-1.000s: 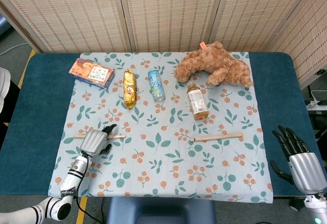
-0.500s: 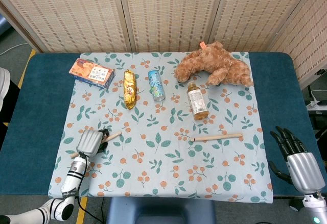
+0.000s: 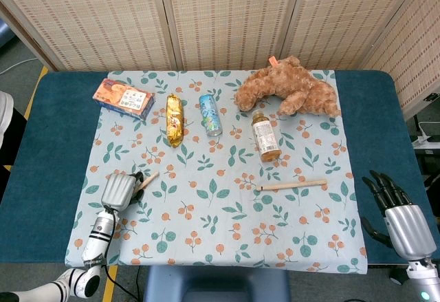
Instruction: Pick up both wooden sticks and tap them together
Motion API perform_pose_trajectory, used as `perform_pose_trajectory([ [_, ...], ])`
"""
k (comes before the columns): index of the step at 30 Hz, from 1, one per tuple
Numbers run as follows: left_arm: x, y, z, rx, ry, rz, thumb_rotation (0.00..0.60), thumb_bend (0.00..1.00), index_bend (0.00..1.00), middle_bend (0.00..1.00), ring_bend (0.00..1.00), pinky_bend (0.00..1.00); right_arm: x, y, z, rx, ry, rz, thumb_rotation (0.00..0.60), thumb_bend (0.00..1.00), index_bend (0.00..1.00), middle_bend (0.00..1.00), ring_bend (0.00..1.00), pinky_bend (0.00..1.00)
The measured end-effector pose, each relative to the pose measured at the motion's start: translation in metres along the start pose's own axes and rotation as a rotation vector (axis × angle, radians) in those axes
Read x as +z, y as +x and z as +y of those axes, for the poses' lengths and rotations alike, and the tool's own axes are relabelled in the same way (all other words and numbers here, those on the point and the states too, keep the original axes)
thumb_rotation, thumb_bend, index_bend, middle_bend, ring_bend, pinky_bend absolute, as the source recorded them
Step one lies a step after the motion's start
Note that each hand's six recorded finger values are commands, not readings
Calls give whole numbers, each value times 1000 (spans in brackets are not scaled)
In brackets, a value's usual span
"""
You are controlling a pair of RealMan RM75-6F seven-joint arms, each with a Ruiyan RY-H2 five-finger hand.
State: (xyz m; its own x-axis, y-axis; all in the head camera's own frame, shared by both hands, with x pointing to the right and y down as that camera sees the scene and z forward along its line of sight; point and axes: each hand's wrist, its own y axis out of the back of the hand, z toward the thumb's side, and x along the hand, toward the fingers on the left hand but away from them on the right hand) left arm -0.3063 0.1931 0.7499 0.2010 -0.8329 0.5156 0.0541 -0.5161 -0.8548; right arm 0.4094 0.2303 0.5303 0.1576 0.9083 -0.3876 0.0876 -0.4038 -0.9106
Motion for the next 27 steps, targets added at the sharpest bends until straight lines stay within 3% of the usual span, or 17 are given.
perform_pose_trajectory([
  [6,0,-1,21,51,-27,-19,600,382,640,794,886,1000,-5,-5,-5,25,11,-23,600,252,88,0,0,212],
  [10,-1,-3,48,106,-64,-33,600,380,645,802,888,1000,-9,-15,-9,35,18,-44,600,252,103,32,33,215],
  [12,-2,-4,61,133,-86,-40,600,382,646,803,890,1000,-13,-23,-12,39,28,-53,600,252,130,43,141,297],
  [17,-9,-10,102,215,-126,-50,600,380,648,805,890,1000,-23,-42,-29,89,68,-66,600,252,188,115,477,705],
  [20,-12,-12,120,249,-152,-52,600,379,648,806,890,1000,-29,-54,-47,149,104,-72,600,252,211,144,568,793],
  [23,-12,-13,132,278,-176,-60,600,379,648,807,891,1000,-33,-70,-67,204,146,-72,600,252,233,173,596,837],
  [27,-9,-13,140,295,-196,-69,600,380,648,807,892,1000,-25,-94,-82,207,162,-44,600,252,307,244,664,903],
])
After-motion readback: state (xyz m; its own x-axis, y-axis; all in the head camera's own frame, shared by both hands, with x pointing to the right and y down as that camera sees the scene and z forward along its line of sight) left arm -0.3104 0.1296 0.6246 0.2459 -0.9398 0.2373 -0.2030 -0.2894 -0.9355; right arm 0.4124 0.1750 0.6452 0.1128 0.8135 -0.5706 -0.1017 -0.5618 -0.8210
